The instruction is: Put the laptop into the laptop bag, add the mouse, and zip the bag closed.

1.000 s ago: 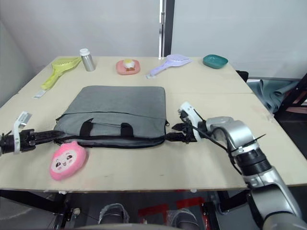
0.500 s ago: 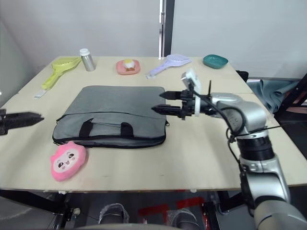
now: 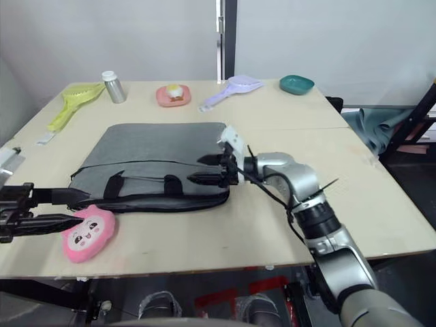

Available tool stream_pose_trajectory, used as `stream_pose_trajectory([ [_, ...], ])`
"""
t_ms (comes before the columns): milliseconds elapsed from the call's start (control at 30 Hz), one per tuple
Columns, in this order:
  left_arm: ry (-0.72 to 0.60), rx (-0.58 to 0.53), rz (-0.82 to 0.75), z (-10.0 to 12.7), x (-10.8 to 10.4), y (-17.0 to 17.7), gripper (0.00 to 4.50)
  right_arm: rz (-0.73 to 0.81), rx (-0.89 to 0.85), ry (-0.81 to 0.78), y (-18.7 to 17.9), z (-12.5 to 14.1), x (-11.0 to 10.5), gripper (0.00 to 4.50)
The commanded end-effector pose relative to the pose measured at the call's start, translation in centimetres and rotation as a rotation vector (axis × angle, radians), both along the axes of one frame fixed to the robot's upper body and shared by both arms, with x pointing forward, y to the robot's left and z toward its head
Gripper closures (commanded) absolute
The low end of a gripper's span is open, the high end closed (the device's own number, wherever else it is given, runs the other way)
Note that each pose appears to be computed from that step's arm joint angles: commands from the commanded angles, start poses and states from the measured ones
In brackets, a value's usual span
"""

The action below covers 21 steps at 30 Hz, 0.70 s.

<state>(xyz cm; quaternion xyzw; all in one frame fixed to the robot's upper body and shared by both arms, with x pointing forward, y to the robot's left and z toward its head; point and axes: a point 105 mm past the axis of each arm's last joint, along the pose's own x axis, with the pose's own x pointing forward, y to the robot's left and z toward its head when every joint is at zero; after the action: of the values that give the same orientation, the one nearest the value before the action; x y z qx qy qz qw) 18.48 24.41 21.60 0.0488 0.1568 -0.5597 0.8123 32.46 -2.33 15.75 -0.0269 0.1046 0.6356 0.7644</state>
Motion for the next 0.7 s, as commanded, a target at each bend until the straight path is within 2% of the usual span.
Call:
stream_pose_trajectory([
  [33, -0.062, -0.012, -0.045, 1.0, -0.7, -1.1, 1.54, 0.017, -0.017, -0.031, 0.8, 0.3, 0.9, 2.56],
  [167, -0.087, -0.009, -0.018, 1.2, -1.1, -0.3, 1.54, -0.033, -0.037, -0.010, 2.1, -0.5, 3.1, 3.98],
  [233, -0.091, -0.008, 0.025, 1.1, -1.1, 0.5, 1.54, -0.039, -0.028, 0.003, 2.8, -0.8, 3.6, 4.48],
  [267, -0.093, -0.007, 0.043, 1.1, -1.0, 0.8, 1.54, -0.036, -0.028, 0.006, 3.1, -1.0, 3.7, 4.48],
  [333, -0.081, -0.012, 0.114, 0.9, -0.8, 2.0, 1.54, -0.065, -0.090, 0.024, 3.5, -3.1, 4.2, 4.48],
  [500, -0.045, -0.034, 0.248, 0.2, -1.1, 4.7, 1.54, -0.041, -0.199, 0.067, 2.8, -7.1, 3.6, 4.48],
  [600, 0.015, -0.032, 0.364, -1.4, -1.9, 7.1, 1.54, -0.069, -0.296, 0.066, 1.7, -9.3, 3.6, 4.48],
  [700, 0.070, -0.046, 0.487, -2.8, -2.4, 9.3, 1.54, -0.092, -0.333, 0.075, 1.3, -10.0, 3.7, 4.48],
])
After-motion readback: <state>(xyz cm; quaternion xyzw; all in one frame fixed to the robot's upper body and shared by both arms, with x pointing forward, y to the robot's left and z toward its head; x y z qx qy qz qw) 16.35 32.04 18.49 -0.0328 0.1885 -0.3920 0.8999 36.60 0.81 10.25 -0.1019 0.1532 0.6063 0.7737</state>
